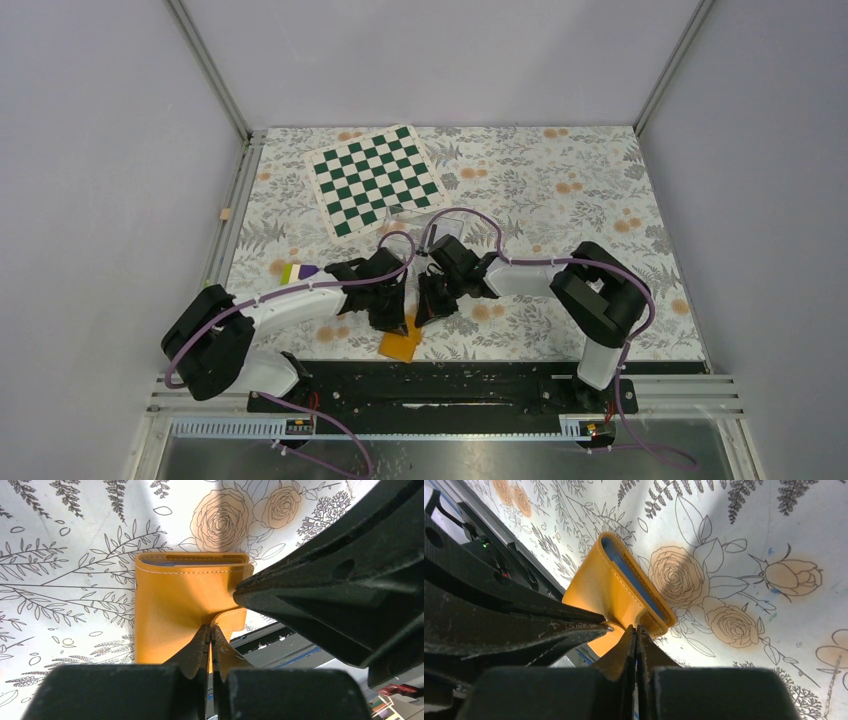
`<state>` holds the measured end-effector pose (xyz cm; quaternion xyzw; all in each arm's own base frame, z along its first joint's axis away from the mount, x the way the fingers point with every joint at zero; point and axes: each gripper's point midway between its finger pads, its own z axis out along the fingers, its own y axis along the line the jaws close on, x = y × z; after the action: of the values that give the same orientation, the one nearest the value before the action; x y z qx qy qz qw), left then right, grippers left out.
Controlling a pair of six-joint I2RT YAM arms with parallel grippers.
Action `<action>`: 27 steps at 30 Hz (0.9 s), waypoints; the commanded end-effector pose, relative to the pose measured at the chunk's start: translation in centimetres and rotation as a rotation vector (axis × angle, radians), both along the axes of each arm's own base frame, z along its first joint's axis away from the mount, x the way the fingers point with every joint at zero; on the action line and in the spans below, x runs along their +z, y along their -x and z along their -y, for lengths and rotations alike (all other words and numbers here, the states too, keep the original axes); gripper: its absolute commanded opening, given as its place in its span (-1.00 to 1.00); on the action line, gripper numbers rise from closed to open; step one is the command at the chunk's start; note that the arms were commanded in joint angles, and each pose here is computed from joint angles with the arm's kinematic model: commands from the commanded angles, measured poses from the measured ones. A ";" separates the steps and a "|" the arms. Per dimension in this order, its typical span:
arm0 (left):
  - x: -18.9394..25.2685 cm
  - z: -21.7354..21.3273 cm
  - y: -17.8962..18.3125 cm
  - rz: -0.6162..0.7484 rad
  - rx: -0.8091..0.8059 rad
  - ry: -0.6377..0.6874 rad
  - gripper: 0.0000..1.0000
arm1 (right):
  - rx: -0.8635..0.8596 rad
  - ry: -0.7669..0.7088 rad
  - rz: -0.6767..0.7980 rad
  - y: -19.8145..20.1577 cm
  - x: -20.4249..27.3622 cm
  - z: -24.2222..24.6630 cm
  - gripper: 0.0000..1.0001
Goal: Put the credit cards into the card holder
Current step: Close the card holder at the center of the board.
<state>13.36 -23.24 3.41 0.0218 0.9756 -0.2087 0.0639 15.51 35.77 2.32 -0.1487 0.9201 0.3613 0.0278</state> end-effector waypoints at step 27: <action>-0.7 -1.4 0.2 -0.010 0.015 -0.016 -1.00 | 0.073 0.006 -0.053 2.4 0.1 -1.2 -1.00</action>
<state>13.31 -22.95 3.30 0.0128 0.9735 -0.2205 0.0589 13.14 36.57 2.55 -0.1595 0.9129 0.3757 -0.0066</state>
